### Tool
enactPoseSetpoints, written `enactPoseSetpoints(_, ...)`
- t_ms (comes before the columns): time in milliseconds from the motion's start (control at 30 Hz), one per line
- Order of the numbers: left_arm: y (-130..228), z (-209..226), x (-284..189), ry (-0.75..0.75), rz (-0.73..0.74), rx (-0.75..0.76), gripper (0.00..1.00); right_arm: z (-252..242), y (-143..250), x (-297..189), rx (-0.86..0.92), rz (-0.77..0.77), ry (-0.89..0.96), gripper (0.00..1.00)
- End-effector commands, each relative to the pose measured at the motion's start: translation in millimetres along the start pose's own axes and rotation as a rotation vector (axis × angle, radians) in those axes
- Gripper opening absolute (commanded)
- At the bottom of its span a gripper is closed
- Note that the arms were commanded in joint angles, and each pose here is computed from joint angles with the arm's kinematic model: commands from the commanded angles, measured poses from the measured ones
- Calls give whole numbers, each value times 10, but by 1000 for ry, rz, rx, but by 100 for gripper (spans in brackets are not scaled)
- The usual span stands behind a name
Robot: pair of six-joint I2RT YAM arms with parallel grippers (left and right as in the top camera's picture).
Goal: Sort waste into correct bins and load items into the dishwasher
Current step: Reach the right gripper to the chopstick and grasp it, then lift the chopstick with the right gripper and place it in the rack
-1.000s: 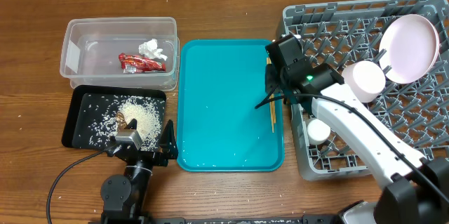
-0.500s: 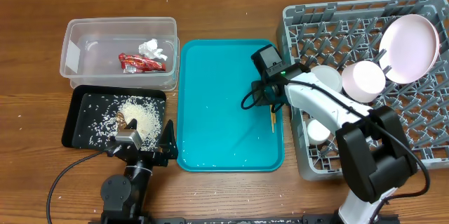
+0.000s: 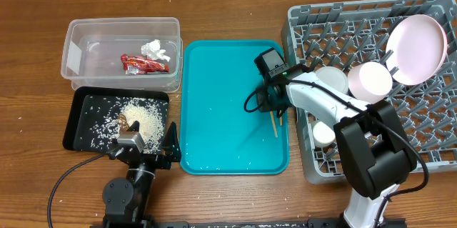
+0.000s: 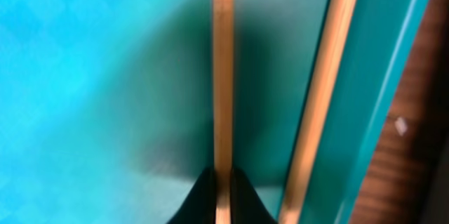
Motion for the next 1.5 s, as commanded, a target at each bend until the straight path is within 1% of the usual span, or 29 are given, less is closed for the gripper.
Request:
enactPoseSetpoints(0, 5, 4, -2, 7, -5, -6, 100, 74, 91, 34, 2, 71, -78, 4)
enactPoseSetpoints(133, 5, 4, -2, 7, -5, -5, 100, 122, -28, -341, -1, 3, -119, 4)
enactPoseSetpoints(267, 5, 4, -2, 7, -5, -6, 100, 143, -167, -941, -6, -129, -158, 4)
enactPoseSetpoints(333, 5, 4, -2, 7, -5, -5, 100, 59, -227, -1233, 8, -216, -133, 4)
enactPoseSetpoints(400, 5, 4, -2, 7, -5, -5, 100, -119, -275, -1489, 43, -311, -69, 4)
enactPoseSetpoints(500, 5, 4, -2, 7, -5, -6, 100, -410, -302, -1648, 109, -377, 28, 4)
enactPoseSetpoints(633, 5, 4, -2, 7, -5, -6, 100, -736, -308, -1560, 130, -349, 72, 4)
enactPoseSetpoints(700, 5, 4, -2, 7, -5, -6, 100, -857, -301, -1388, 111, -300, 89, 4)
enactPoseSetpoints(833, 5, 4, -2, 7, -5, -5, 100, -897, -309, -1119, 82, -232, 98, 4)
enactPoseSetpoints(900, 5, 4, -2, 7, -5, -6, 100, -902, -331, -1100, 70, -238, 103, 25)
enactPoseSetpoints(933, 5, 4, -2, 7, -5, -6, 100, -902, -346, -1111, 71, -246, 102, 33)
enactPoseSetpoints(967, 5, 4, -2, 7, -5, -6, 100, -896, -359, -1146, 71, -257, 98, 40)
enactPoseSetpoints(1100, 5, 4, -2, 7, -5, -6, 100, -735, -382, -1280, 38, -286, 36, 41)
enactPoseSetpoints(1233, 5, 4, -2, 7, -5, -5, 100, -430, -366, -1315, -26, -288, -84, 43)
enactPoseSetpoints(1367, 5, 4, -2, 7, -5, -6, 100, -196, -296, -1181, -33, -234, -113, 43)
enactPoseSetpoints(1467, 5, 4, -2, 7, -5, -5, 100, -126, -226, -935, 11, -187, -71, 43)
Point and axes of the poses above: each gripper's point midway between its finger pads, its own x axis out along the fingers, its own z axis along the line the jaws close on, y = z × x, the point moved 7 cm from there along -x, back along the fingers, and after that the axes turned 9 degrees about -x, right-handed, at the moved point
